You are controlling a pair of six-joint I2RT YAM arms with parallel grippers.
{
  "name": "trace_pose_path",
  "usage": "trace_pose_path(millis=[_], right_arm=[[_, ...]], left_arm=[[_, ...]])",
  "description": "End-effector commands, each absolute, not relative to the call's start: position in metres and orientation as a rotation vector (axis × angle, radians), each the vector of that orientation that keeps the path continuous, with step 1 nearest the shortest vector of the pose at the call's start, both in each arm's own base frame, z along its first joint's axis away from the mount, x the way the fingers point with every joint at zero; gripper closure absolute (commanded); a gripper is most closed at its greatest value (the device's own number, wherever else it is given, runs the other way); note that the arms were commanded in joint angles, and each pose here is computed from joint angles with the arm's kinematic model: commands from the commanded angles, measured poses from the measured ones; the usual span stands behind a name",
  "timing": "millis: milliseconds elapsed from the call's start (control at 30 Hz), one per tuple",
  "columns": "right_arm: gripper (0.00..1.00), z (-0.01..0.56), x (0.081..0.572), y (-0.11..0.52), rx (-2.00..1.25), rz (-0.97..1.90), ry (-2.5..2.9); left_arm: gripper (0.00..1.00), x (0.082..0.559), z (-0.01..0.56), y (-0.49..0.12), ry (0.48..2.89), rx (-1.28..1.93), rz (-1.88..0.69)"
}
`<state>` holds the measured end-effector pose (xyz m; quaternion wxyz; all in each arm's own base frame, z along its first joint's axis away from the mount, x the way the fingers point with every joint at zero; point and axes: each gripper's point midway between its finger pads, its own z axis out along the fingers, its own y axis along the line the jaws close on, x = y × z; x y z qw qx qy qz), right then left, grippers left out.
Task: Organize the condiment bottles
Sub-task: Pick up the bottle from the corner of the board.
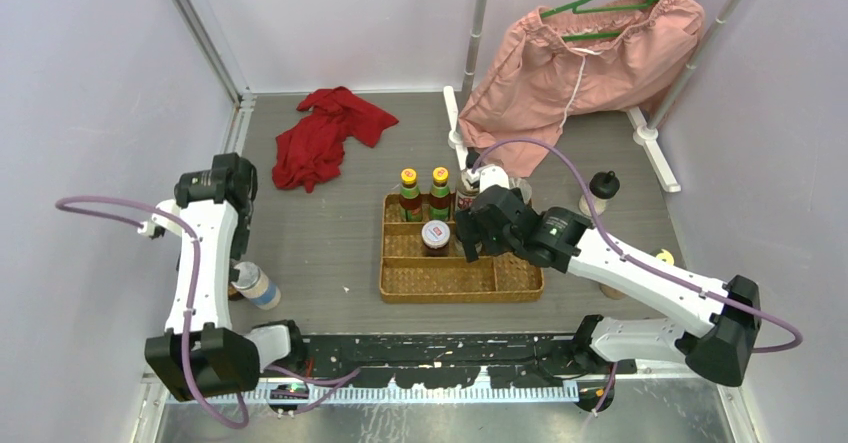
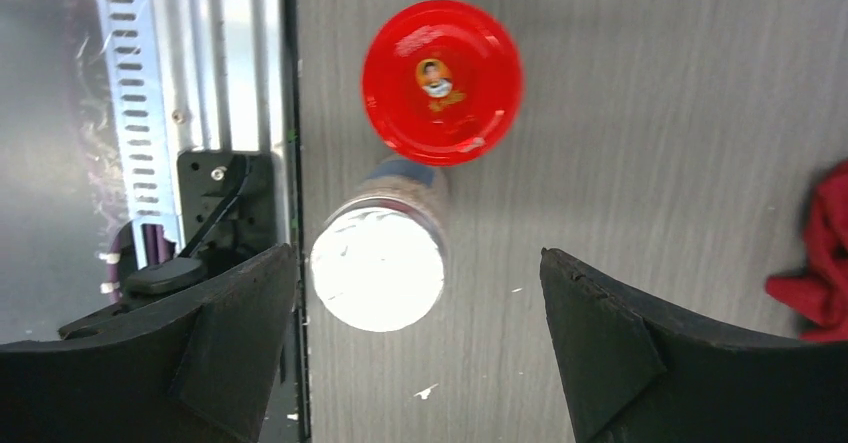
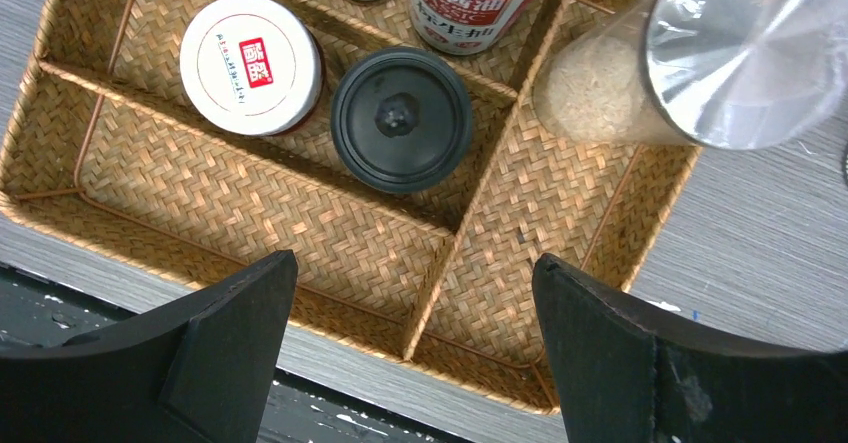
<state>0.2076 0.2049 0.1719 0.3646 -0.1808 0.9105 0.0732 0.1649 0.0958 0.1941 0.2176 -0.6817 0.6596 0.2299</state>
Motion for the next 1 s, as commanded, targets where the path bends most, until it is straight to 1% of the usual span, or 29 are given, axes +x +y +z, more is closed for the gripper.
trace_pose_path(millis=[0, 167, 333, 533, 800, 967], right_arm=[[0.07, 0.176, 0.213, 0.223, -0.508, 0.244, 2.319], [0.07, 0.171, 0.211, 0.218, -0.52, 0.224, 2.321], [0.07, 0.165, 0.209, 0.211, -0.512, 0.209, 2.333], [0.07, 0.162, 0.21, 0.211, -0.508, 0.207, 2.341], [0.07, 0.158, 0.209, 0.211, -0.513, 0.197, 2.354], [0.07, 0.155, 0.209, 0.21, -0.518, 0.187, 2.36]], left_arm=[[0.08, 0.094, 0.188, 0.086, 1.938, -1.979, 0.831], [0.06, 0.09, 0.183, 0.097, 1.926, -1.966, 0.906], [0.06, 0.095, 0.163, 0.108, 2.018, -1.968, 0.901], [0.06, 0.097, 0.153, 0.116, 2.026, -1.958, 0.901], [0.05, 0.11, 0.144, 0.131, 2.037, -1.934, 0.894], [0.05, 0.128, 0.138, 0.138, 2.086, -1.884, 0.829]])
